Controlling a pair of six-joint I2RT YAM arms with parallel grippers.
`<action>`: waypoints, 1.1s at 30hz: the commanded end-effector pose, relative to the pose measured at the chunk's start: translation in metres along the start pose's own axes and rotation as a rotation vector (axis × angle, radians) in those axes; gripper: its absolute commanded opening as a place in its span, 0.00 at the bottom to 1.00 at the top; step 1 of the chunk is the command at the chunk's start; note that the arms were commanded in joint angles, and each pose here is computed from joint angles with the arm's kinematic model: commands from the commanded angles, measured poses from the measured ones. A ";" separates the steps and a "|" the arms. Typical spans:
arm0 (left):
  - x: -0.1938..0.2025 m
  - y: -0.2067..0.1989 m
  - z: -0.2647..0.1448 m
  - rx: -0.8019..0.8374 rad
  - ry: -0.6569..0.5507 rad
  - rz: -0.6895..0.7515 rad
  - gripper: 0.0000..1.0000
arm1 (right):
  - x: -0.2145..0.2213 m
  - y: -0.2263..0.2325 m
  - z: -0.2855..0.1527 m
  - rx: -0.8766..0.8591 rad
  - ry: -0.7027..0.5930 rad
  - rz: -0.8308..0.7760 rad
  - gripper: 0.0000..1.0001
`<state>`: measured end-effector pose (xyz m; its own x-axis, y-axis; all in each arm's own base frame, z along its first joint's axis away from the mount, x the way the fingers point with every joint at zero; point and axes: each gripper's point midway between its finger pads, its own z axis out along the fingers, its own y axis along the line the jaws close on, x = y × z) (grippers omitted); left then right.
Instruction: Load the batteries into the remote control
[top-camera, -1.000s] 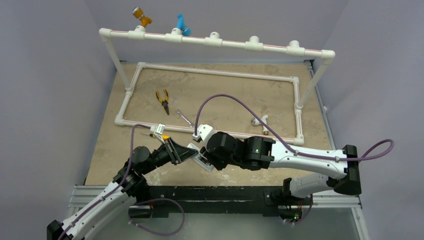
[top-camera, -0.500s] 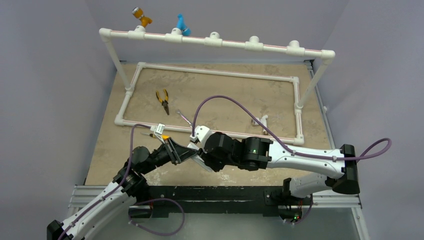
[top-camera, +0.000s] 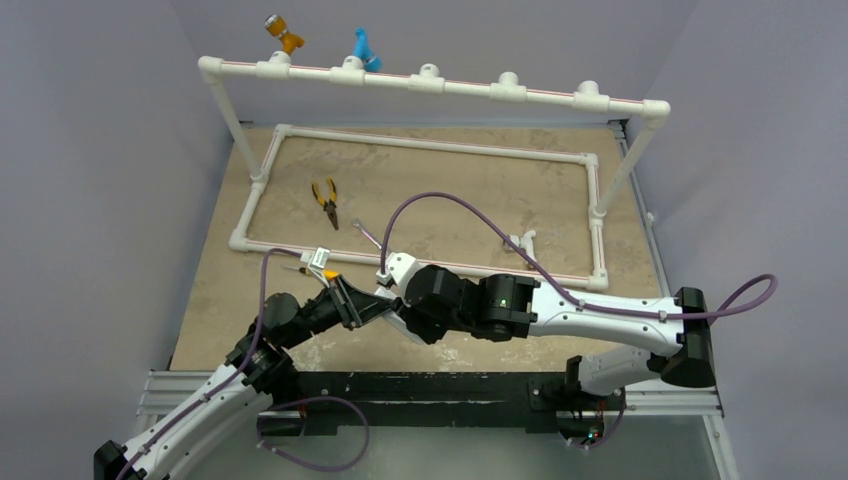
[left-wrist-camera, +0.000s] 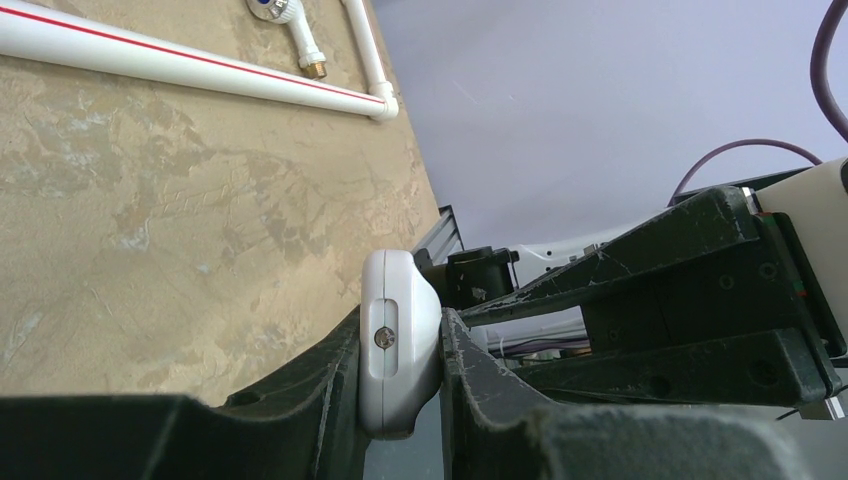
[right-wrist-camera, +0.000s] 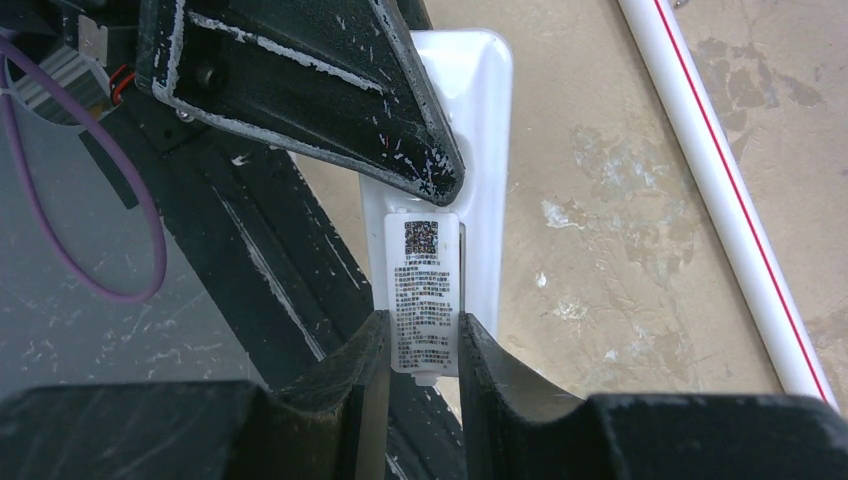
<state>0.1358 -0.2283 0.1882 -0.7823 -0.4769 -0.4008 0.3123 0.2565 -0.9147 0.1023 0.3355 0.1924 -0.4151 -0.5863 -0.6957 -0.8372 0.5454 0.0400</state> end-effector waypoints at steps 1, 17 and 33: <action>-0.008 -0.020 -0.002 0.067 -0.030 0.019 0.00 | -0.011 0.003 -0.005 -0.006 -0.031 -0.001 0.18; -0.009 -0.018 -0.003 0.041 -0.033 0.011 0.00 | -0.005 0.004 -0.003 -0.006 0.005 -0.014 0.19; -0.011 -0.019 -0.002 0.036 -0.038 0.014 0.00 | 0.001 0.004 0.002 -0.007 0.031 -0.019 0.20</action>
<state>0.1357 -0.2258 0.1792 -0.7885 -0.4760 -0.3894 0.2810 0.2844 -0.9166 0.1015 0.3329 0.1798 -0.4229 -0.6220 -0.6590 -0.8375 0.5459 0.0221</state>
